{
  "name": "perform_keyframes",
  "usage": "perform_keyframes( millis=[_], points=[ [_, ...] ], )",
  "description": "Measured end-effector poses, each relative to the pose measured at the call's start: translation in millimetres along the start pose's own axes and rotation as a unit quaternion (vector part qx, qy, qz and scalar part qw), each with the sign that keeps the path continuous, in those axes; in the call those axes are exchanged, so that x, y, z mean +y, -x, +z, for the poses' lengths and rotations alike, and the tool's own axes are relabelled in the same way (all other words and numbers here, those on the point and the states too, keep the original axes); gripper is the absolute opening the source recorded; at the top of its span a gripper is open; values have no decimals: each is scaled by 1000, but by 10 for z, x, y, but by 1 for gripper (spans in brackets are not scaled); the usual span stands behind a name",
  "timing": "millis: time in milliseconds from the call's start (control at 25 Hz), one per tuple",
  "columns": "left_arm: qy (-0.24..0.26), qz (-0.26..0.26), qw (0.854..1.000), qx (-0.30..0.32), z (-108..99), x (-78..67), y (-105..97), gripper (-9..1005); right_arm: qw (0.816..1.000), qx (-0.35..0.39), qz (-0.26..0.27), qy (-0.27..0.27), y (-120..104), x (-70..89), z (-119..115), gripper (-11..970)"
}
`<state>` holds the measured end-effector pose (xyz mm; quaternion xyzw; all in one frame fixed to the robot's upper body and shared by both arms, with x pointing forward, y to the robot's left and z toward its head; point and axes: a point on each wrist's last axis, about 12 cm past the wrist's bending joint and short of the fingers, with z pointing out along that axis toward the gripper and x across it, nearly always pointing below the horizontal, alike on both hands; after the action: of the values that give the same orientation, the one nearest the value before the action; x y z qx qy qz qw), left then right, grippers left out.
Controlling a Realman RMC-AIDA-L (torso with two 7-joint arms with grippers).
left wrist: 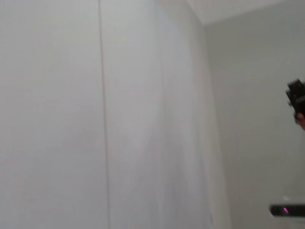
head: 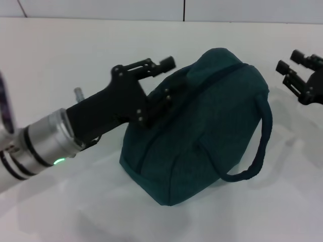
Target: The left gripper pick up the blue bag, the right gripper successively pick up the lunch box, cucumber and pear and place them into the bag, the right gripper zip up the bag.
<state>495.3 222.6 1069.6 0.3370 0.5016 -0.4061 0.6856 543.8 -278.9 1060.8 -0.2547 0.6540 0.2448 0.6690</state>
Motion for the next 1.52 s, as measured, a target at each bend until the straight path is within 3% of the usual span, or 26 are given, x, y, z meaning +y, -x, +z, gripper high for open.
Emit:
perform_keyframes(
  millis=[160, 320, 440, 600, 920, 1520],
  points=[
    [23, -4, 999, -40, -140, -68, 55, 371, 999, -36, 6, 17, 85, 29, -66, 359],
    [15, -17, 998, -60, -194, -88, 115, 526, 989, -62, 12, 133, 332, 111, -105, 487],
    [2, -31, 998, -54, -219, -106, 114, 592, 969, -65, 20, 236, 525, 199, -121, 555],
    [-13, -34, 999, -37, -279, -176, 85, 680, 950, -73, 21, 301, 612, 301, -142, 549],
    [-21, -30, 999, -23, -400, -256, 77, 833, 943, -74, 25, 324, 552, 475, -88, 542],
    [-20, -30, 999, -24, -438, -293, 76, 833, 944, -86, 14, 319, 492, 557, -108, 543]
  ],
)
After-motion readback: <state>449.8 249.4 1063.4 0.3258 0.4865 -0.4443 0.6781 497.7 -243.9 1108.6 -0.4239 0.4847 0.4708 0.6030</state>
